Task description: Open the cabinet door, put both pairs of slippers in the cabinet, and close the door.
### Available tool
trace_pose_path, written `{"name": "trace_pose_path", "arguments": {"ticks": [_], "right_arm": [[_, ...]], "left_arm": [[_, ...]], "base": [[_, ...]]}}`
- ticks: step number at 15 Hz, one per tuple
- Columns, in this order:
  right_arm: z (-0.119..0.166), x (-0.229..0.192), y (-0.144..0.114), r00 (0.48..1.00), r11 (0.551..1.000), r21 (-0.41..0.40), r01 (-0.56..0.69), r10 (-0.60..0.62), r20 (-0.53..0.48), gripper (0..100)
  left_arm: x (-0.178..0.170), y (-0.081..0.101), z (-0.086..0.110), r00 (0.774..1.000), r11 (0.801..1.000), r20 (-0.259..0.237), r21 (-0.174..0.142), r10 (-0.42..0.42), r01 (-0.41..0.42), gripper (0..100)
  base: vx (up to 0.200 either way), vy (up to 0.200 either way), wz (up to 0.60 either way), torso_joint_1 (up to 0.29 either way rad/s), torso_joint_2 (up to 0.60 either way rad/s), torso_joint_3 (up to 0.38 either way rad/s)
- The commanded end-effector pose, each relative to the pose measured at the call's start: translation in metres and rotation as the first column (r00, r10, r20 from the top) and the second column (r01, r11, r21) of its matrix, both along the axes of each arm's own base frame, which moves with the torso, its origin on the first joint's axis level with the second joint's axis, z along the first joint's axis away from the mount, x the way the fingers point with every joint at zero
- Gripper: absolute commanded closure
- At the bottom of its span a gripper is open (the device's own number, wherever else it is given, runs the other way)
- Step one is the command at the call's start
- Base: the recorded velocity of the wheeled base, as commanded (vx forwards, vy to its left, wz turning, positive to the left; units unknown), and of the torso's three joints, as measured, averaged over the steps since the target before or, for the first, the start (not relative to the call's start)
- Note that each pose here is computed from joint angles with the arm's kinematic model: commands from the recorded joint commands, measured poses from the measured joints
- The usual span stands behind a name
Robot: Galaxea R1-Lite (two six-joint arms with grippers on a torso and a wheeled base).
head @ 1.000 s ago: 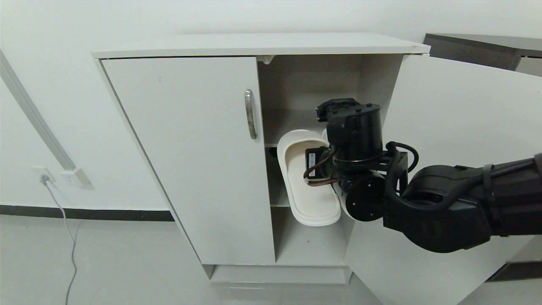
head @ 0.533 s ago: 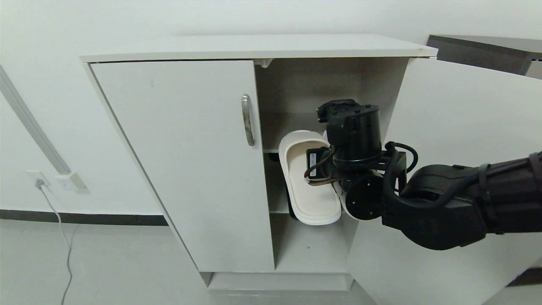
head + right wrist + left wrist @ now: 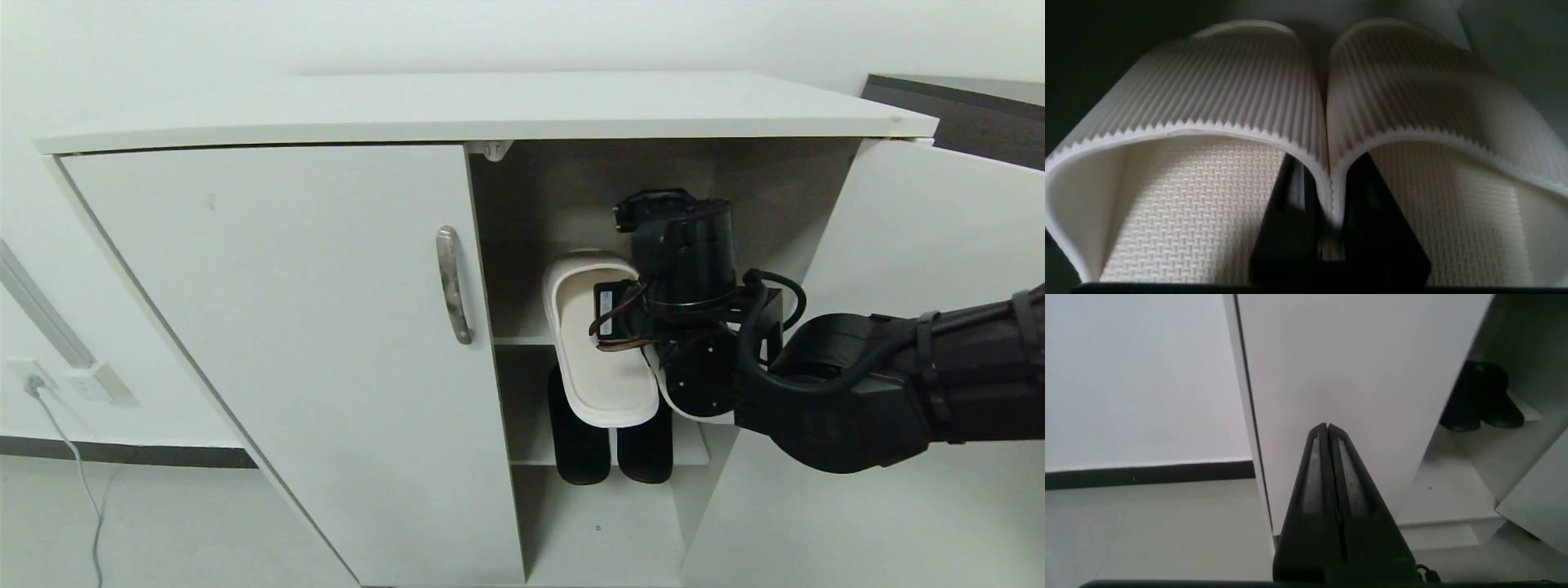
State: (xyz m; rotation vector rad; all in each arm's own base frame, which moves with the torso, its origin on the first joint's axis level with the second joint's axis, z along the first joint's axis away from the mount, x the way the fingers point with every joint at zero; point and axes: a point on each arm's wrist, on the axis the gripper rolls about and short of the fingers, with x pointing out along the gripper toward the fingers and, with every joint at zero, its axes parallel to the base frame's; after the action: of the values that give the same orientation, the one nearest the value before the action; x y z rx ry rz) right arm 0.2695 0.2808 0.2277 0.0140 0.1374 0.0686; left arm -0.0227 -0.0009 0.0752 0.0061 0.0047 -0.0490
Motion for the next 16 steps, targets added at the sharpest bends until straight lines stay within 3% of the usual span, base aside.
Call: {"name": "trace_pose_path", "arguments": {"ticks": [1, 7, 16], "right_arm": [[-0.007, 0.005, 0.006, 1.0, 1.0, -0.014, 0.0, 0.0, -0.007, 100], [-0.01, 0.042, 0.008, 0.999, 0.999, -0.014, 0.051, -0.052, -0.003, 100], [0.011, 0.079, 0.014, 0.996, 0.996, -0.004, 0.087, -0.087, 0.0, 100]], "left_arm": [[0.0, 0.0, 0.0, 1.0, 1.0, 0.0, 0.0, 0.0, 0.0, 100], [0.0, 0.0, 0.0, 1.0, 1.0, 0.0, 0.0, 0.0, 0.0, 100], [0.0, 0.0, 0.0, 1.0, 1.0, 0.0, -0.002, 0.0, 0.0, 100]], "base": [[0.0, 0.0, 0.0, 0.0, 0.0, 0.0], [0.0, 0.0, 0.0, 0.0, 0.0, 0.0], [0.0, 0.0, 0.0, 0.0, 0.0, 0.0]]}}
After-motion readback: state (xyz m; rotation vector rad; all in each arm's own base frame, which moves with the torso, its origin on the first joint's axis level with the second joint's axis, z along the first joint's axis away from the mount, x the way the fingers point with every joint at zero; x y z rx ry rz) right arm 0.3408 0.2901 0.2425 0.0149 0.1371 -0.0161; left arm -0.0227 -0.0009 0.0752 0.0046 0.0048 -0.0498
